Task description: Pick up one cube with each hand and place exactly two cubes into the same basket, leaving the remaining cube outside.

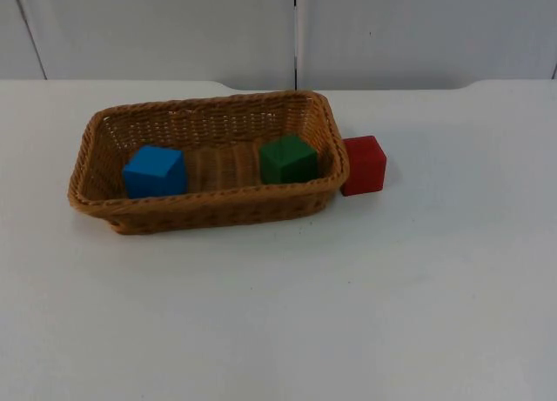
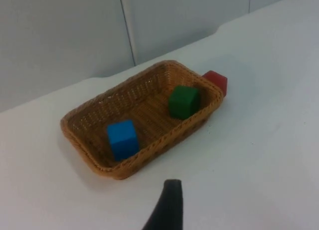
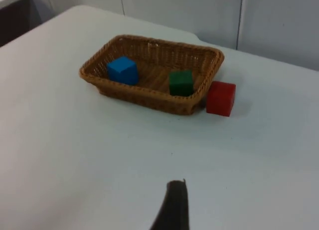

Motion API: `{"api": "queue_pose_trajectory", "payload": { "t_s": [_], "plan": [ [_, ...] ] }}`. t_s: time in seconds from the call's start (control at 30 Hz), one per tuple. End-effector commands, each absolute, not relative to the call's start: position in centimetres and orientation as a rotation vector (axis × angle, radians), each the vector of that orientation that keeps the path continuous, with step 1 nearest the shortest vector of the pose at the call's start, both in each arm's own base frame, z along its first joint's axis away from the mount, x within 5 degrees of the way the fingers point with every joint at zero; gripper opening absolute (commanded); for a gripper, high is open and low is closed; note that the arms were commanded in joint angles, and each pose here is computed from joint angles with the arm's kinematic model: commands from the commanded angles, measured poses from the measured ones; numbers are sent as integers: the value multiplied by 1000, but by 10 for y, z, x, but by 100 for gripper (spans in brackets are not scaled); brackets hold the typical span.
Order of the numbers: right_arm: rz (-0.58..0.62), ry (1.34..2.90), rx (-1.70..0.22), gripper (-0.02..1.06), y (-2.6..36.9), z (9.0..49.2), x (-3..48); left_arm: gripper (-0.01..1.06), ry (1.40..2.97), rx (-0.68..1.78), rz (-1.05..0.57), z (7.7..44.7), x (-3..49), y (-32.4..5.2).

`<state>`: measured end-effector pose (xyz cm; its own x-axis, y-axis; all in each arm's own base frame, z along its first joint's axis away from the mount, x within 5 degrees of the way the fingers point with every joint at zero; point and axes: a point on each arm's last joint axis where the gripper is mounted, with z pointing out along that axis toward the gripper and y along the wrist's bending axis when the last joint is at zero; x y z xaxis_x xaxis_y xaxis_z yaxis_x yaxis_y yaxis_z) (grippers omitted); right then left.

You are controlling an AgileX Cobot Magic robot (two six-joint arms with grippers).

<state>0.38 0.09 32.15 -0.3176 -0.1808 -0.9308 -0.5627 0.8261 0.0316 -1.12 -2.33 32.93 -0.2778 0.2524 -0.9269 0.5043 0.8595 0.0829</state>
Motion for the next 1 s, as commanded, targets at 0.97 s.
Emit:
{"api": "queue_pose_trajectory", "payload": {
  "t_s": [0.97],
  "plan": [
    [374,1974,-610,70,-6,280,-5,78,1968,464,-275,283,-12,-19]
  ]
}}
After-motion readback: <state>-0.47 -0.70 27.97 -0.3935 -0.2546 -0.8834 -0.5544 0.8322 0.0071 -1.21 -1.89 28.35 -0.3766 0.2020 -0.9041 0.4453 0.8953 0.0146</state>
